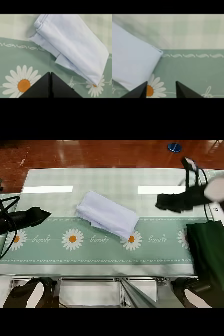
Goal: Fold the shirts.
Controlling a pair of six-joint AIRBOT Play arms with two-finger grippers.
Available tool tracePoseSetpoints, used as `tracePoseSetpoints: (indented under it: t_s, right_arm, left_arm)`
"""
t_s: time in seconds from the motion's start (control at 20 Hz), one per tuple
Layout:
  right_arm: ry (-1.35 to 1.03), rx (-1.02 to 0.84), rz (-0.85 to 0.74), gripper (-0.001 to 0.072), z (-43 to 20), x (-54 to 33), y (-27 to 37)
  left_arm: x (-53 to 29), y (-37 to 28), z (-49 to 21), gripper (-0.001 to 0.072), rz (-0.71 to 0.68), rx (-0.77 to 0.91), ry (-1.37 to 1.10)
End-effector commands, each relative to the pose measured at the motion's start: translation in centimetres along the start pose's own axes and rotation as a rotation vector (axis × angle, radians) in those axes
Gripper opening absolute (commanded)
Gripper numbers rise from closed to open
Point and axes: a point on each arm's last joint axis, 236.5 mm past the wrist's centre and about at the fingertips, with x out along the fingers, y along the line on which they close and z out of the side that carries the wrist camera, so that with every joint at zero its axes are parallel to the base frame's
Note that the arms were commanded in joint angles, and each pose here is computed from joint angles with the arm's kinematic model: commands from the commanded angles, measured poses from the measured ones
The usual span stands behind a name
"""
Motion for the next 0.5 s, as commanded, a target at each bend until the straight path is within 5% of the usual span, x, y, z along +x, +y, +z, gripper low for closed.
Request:
tracePoseSetpoints:
  t_s: [0.0,0.1,0.45]
  right_arm:
    - [-0.153,0.450,0.137,0.0410,-4.5,4.6,-3.0]
    - [-0.095,0.560,0.225,0.0409,-7.0,7.9,-2.1]
    - [0.255,0.428,0.410,0.0410,-10.8,13.5,4.4]
  left_arm:
    - [0.0,0.0,0.0,0.0021,0.001,0.000,-0.001]
    - [0.1,0.0,0.1,0.0021,0.001,0.000,-0.004]
    - [0.1,0.0,0.1,0.0021,0.001,-0.001,-0.003]
